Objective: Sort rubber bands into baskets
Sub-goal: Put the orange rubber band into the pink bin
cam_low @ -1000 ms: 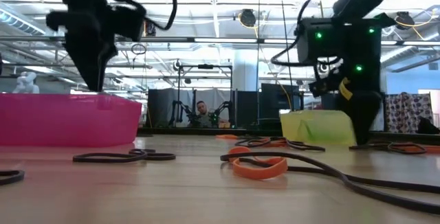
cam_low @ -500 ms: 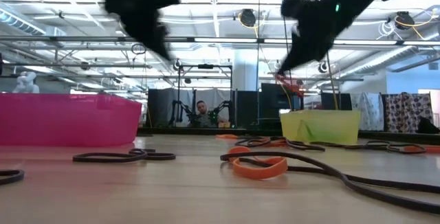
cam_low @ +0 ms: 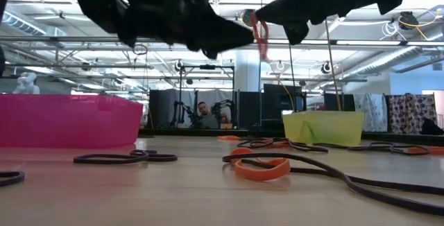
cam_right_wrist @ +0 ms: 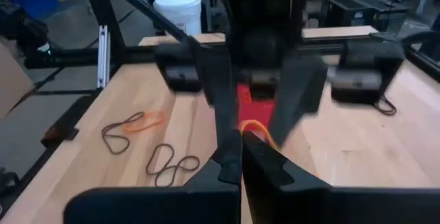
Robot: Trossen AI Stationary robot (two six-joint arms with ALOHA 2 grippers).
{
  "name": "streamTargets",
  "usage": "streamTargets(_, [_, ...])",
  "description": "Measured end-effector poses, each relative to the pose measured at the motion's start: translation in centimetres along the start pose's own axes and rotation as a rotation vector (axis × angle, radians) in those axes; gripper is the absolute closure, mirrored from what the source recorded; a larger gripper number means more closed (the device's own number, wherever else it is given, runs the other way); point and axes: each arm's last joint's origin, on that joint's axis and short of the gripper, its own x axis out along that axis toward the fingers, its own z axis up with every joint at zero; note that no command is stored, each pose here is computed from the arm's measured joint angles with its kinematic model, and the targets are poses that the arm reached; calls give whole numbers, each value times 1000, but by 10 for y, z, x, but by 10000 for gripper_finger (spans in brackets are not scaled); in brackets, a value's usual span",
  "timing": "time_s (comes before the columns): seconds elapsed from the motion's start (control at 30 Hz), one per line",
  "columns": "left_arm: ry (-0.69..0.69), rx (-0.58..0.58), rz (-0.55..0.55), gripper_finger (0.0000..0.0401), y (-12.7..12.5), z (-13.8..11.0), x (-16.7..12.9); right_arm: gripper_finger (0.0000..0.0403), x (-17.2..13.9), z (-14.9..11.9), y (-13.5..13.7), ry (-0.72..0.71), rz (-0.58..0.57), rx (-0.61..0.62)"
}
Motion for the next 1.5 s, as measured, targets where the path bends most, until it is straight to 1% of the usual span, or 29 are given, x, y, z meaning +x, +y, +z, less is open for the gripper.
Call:
streamTargets(0.13, [1,-3,10,283,4,-14,8,403,0,-1,0,7,2,-5])
streamTargets(0.27, [2,-2,11,283,4,-17,9,403,0,-1,0,11,0,-5])
streamTargets(0.37, [0,0,11,283,4,-17,9,403,0,-2,0,20,-1,7])
streamTargets(0.47, [-2,30,12,283,5,-17,9,402,0,-4,-1,38,-4,15])
streamTargets(0.6, [-8,53,36,283,5,-16,9,402,0,-5,-1,54,-7,48])
streamTargets(0.83, [-39,105,60,283,6,-12,9,402,0,-6,-1,63,-9,67])
streamTargets(1.2, [-56,111,63,283,6,-10,9,402,0,-6,-1,66,-9,63])
streamTargets(1.33, [-100,121,71,283,7,-6,9,402,0,-5,-1,57,-9,60])
streamTargets(1.5, [-119,126,74,283,7,-4,8,402,0,-4,-1,41,-9,46])
